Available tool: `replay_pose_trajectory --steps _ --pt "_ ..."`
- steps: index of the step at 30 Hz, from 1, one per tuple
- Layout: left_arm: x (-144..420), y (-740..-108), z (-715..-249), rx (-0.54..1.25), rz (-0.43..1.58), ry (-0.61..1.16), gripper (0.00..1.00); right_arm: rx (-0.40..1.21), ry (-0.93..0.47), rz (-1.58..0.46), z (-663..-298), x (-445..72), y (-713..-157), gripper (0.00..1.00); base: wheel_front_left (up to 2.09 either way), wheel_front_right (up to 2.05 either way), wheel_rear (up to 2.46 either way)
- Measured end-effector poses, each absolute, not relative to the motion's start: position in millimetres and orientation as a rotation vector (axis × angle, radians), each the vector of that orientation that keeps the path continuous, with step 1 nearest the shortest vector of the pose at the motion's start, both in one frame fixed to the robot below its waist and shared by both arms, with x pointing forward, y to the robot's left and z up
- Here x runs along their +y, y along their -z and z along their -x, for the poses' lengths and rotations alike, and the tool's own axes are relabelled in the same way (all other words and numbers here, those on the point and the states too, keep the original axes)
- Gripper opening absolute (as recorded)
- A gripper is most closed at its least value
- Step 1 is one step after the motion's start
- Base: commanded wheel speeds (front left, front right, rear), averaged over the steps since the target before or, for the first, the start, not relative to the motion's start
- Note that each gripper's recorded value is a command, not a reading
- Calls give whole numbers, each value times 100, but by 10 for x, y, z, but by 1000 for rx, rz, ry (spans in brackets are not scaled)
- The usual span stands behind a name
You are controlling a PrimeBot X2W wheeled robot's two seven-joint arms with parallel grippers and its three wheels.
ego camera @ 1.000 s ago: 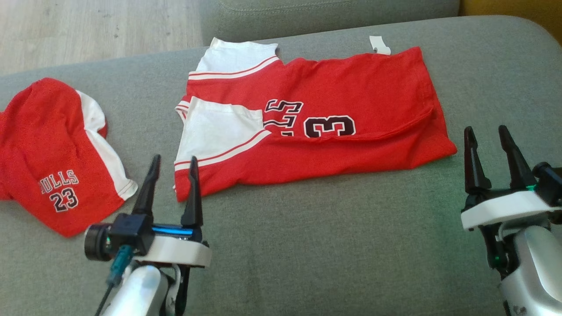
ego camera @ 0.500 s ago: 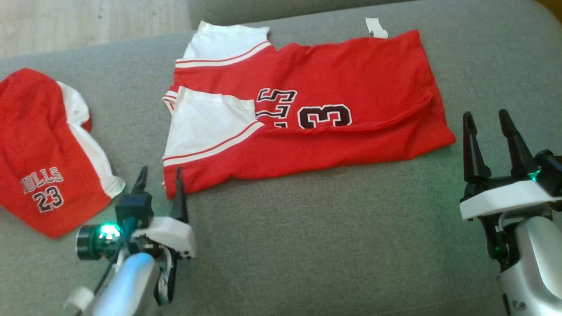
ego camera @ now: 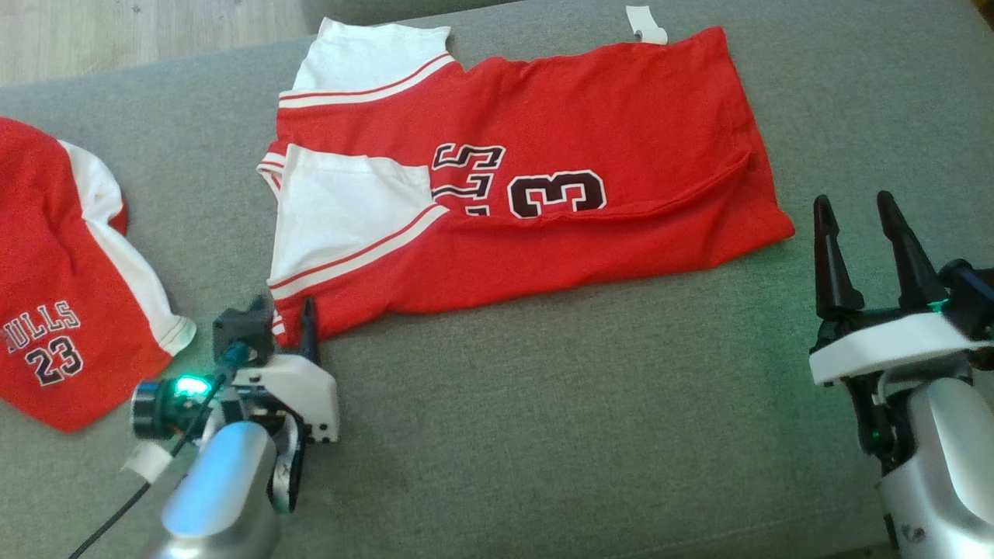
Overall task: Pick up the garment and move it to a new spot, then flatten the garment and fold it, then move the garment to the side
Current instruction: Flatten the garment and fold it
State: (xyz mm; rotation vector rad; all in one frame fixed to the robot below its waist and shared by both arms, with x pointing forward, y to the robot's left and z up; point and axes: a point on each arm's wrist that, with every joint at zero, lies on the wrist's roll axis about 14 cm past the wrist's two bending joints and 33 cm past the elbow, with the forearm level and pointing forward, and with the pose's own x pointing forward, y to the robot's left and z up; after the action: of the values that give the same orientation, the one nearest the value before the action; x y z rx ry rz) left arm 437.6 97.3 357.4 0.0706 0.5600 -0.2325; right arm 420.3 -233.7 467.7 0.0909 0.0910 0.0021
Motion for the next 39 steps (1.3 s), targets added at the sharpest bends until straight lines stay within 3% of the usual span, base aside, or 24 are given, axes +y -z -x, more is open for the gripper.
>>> replay_pose_trajectory --steps 6,17,30,31,32,39 --pt "899 -3689 -4398 499 -59 259 0 201 31 -61 -4247 -2420 -4474 100 0 0 0" --pt "850 -4385 -4635 157 -23 264 0 479 76 -140 -4309 -2255 -3865 100 0 0 0" --pt "854 -4359 -4601 146 -43 279 0 574 113 -232 -4531 -2189 -3615 100 0 0 0" --pt "854 -4359 -4601 146 -43 279 0 574 113 -232 -4531 -2189 -3615 41 0 0 0" --pt "861 -4339 -4597 152 -46 279 0 569 109 -230 -4550 -2173 -3619 0 0 0 0" --pt "878 -4274 -4571 174 -63 281 0 526 88 -167 -4555 -2157 -3664 0 0 0 0"
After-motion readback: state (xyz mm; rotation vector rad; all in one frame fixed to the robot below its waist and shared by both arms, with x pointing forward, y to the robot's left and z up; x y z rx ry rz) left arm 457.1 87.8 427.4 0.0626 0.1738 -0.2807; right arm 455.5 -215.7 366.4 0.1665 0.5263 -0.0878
